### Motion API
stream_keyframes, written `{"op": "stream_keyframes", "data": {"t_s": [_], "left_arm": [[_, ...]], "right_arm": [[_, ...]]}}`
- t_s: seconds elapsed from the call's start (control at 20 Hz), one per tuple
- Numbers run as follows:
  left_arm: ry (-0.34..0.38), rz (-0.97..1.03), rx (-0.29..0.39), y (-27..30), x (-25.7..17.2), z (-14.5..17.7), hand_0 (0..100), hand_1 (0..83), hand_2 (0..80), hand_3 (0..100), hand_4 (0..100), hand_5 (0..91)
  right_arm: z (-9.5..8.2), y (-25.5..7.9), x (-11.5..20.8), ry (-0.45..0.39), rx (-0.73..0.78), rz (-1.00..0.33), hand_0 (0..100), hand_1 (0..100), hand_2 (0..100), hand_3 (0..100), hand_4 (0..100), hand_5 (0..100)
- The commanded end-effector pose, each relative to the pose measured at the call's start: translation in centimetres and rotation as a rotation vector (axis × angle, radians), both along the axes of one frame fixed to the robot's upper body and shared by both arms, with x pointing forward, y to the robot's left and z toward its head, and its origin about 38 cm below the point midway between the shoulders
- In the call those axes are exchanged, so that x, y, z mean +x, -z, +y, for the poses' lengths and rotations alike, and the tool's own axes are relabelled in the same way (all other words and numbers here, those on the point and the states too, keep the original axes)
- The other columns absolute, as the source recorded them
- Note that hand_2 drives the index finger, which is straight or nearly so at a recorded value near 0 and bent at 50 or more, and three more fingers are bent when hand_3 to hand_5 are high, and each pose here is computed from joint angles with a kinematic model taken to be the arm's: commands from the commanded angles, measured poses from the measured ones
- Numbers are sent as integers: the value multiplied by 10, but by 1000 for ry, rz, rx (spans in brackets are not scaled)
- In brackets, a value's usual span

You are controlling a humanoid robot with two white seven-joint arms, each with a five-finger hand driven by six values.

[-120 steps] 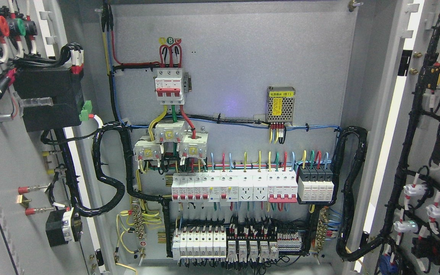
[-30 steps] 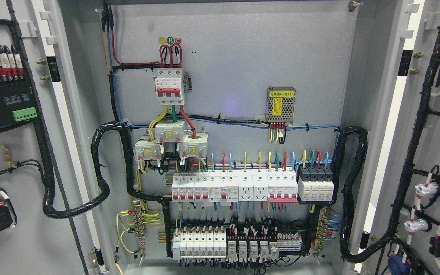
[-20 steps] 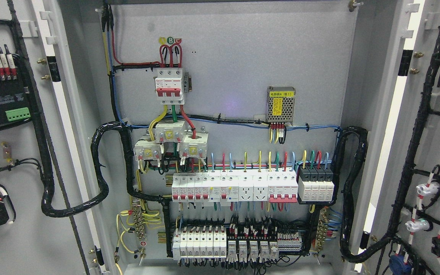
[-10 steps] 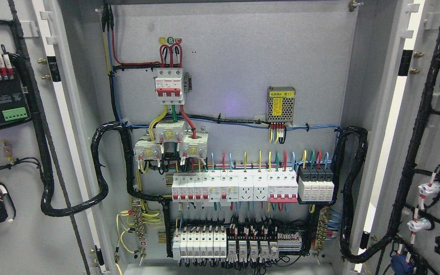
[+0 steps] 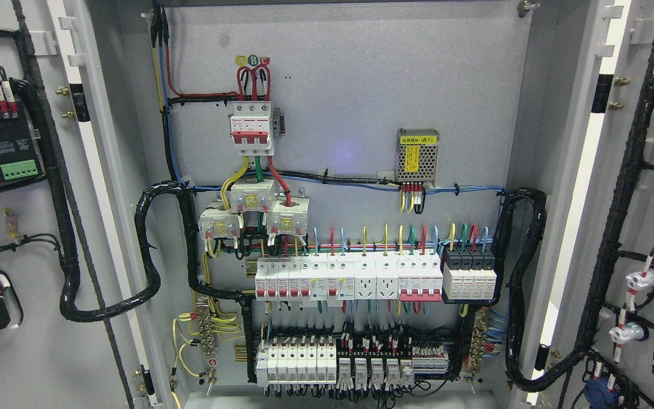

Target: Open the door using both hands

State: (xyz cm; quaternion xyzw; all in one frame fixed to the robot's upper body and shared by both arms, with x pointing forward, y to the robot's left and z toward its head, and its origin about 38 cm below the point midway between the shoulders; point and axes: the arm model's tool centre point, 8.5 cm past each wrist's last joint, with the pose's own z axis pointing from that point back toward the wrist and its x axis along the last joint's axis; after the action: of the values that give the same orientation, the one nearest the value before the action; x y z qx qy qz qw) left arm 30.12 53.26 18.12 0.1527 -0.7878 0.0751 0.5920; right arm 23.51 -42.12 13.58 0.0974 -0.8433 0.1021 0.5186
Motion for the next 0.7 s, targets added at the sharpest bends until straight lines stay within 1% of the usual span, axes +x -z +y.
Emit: {"op": "stream_keyframes", "data": {"t_s": [0.0, 0.4, 0.55, 0.65], "left_arm": [[-1, -1, -1, 0, 0, 3, 0, 0, 0, 0, 32, 0], [21, -18, 3, -5, 2, -6, 0, 0, 0, 0, 32, 0], [41, -29, 10, -9, 3, -13, 0, 0, 0, 0, 32, 0], [67, -31, 9, -9, 5, -22, 0, 0, 0, 0, 32, 0]], "right_arm": [[-18, -1, 5, 22, -47, 10, 0, 0, 0, 0, 0, 0], [-23, 1, 5, 31, -58, 21, 0, 0, 0, 0, 0, 0], [-18, 2, 4, -25, -87, 22, 0, 0, 0, 0, 0, 0], [-19, 3, 4, -29, -92, 25, 0, 0, 0, 0, 0, 0]]}}
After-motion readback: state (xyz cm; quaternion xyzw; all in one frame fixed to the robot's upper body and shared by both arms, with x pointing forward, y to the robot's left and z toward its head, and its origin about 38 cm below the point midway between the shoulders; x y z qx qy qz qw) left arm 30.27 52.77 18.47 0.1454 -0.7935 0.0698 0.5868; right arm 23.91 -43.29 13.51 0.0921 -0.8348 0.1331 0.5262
